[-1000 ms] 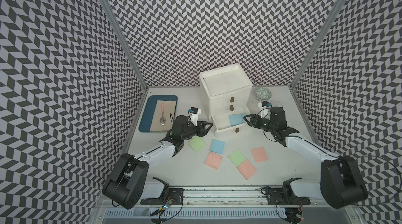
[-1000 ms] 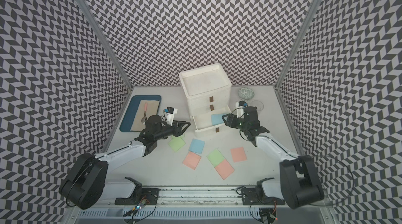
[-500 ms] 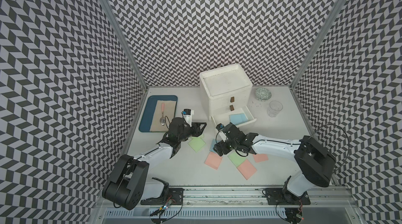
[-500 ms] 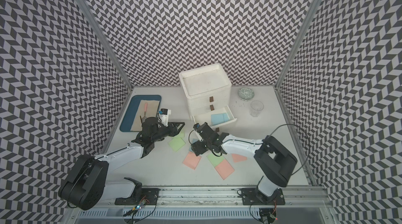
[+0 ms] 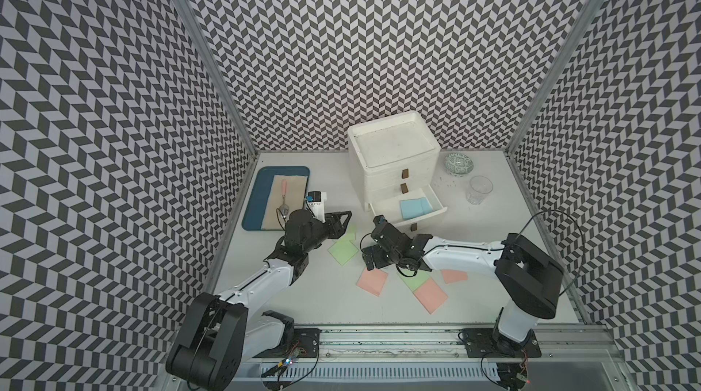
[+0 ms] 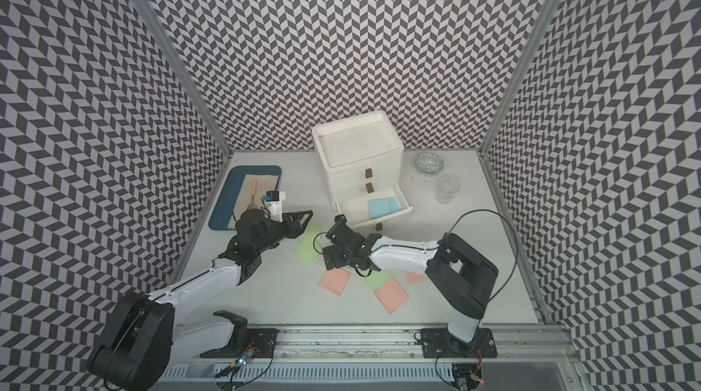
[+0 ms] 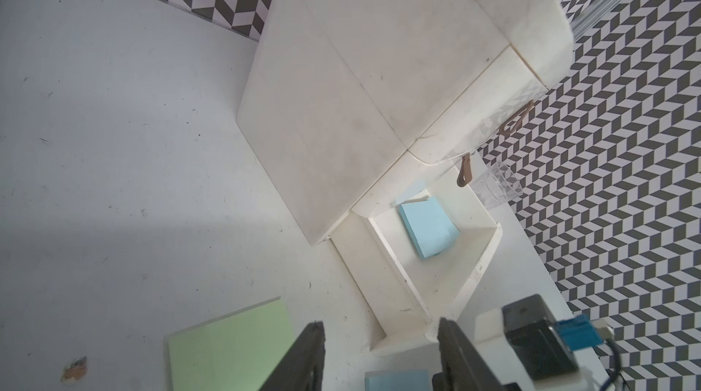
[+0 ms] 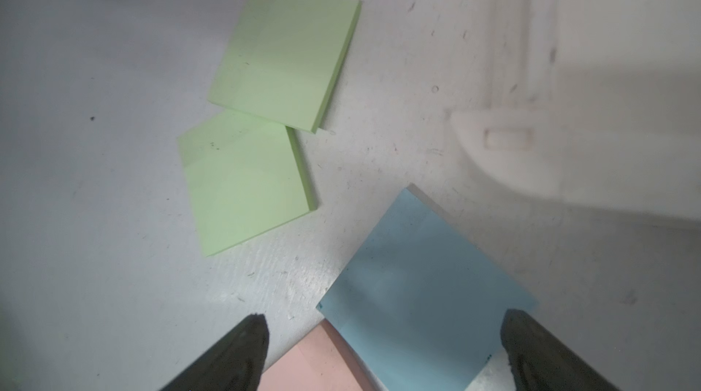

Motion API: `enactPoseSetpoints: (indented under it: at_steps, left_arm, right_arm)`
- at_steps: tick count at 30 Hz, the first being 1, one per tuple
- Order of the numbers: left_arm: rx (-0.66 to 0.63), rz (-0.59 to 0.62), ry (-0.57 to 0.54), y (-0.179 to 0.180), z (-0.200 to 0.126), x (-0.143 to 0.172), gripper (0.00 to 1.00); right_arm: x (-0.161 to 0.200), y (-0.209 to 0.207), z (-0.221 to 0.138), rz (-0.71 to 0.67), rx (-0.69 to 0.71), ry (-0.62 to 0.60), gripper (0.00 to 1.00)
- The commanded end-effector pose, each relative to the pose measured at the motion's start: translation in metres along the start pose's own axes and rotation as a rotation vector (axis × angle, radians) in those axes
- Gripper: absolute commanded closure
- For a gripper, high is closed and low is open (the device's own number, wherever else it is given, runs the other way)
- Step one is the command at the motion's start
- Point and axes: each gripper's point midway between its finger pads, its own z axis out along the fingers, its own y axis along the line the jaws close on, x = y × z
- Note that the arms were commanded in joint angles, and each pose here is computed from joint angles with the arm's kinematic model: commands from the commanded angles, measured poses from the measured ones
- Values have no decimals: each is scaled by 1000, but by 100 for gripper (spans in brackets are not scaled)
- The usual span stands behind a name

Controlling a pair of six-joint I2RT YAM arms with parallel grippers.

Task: Please put the sticky notes in the drawer by color
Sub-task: Place the sticky notes in the drawer, then pick up the sticky notes from the center of the board.

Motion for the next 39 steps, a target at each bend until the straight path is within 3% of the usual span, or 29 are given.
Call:
enactPoseSetpoints:
  at_steps: [1,13,17,23,35,39]
  left_arm:
    - [1,-9,-9,1,-4,0,49]
    - [90,92,-20,-46,-9,-7,48]
    - [102,100,-25,-51,-11,-6,48]
    - [66,103,-39,-47,-14,-10,48]
    - [45,81,-43,-37,-13,-7,48]
    - [51,78,-40,-37,-12,-6,48]
  right_arm:
    - [3,-8,6,114,79,-24,0]
    - [23,-16,28,139,281,-6,0]
    - [27,-15,32,117,331,1,0]
    - [50,-45,26,84,492,49,0]
    - [76,-88,-8,79,519,44,2]
    - [62,-69,-3,7,360,5,2]
